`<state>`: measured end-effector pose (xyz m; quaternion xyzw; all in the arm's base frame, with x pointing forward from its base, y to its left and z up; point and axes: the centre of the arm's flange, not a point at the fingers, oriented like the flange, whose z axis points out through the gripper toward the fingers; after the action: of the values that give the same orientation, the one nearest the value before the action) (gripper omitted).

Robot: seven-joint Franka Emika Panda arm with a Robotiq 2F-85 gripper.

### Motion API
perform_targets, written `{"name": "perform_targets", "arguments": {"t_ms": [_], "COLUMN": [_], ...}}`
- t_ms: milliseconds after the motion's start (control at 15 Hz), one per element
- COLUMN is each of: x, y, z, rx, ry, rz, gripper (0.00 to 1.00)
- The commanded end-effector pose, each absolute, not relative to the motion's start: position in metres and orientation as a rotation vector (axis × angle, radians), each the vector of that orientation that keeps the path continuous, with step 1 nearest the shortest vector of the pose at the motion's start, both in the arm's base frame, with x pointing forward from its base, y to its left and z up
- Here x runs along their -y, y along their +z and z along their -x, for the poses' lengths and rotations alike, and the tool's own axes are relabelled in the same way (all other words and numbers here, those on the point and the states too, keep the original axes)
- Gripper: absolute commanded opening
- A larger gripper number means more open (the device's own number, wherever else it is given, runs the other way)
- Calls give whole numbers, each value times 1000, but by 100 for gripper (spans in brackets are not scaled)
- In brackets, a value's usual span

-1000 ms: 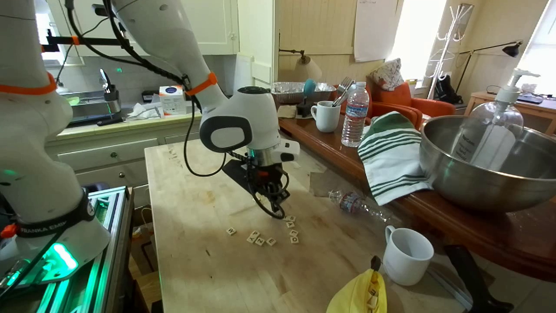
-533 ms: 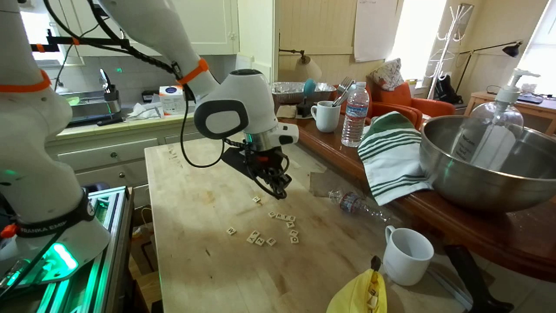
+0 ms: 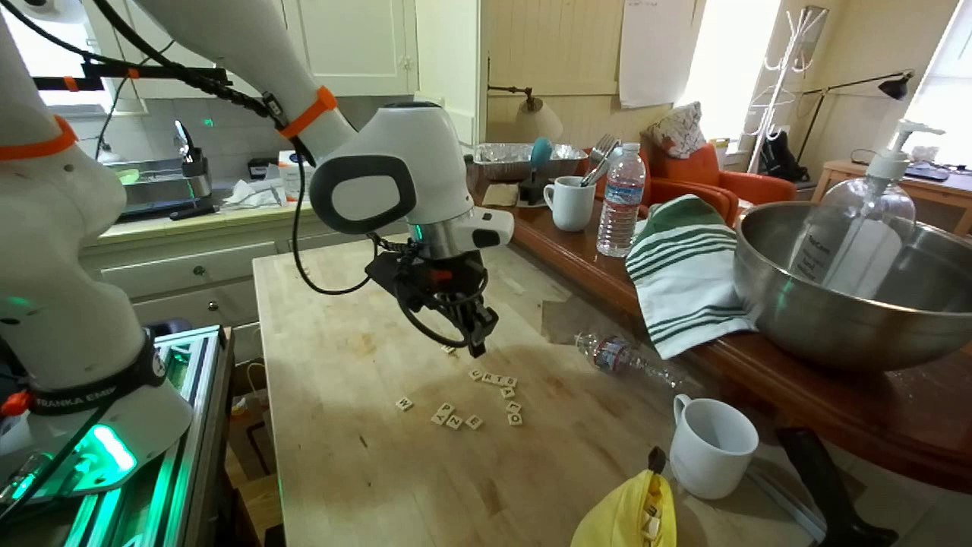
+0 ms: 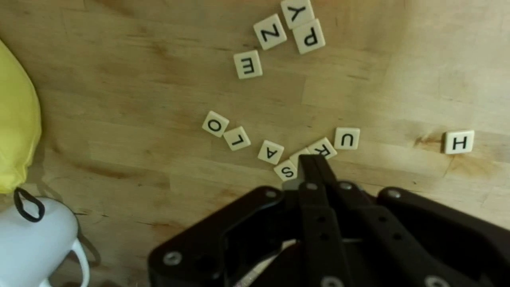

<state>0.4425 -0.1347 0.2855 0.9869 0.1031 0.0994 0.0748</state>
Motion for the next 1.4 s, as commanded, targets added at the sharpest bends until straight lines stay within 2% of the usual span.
{"name": "perform_targets", "arguments": {"t_ms": [0, 1333], "x": [139, 169], "y": [288, 268], "z": [-417, -402], "rx": [-244, -157], "ry": [228, 223], "rz": [-2971, -2989], "gripper": [0, 0]}}
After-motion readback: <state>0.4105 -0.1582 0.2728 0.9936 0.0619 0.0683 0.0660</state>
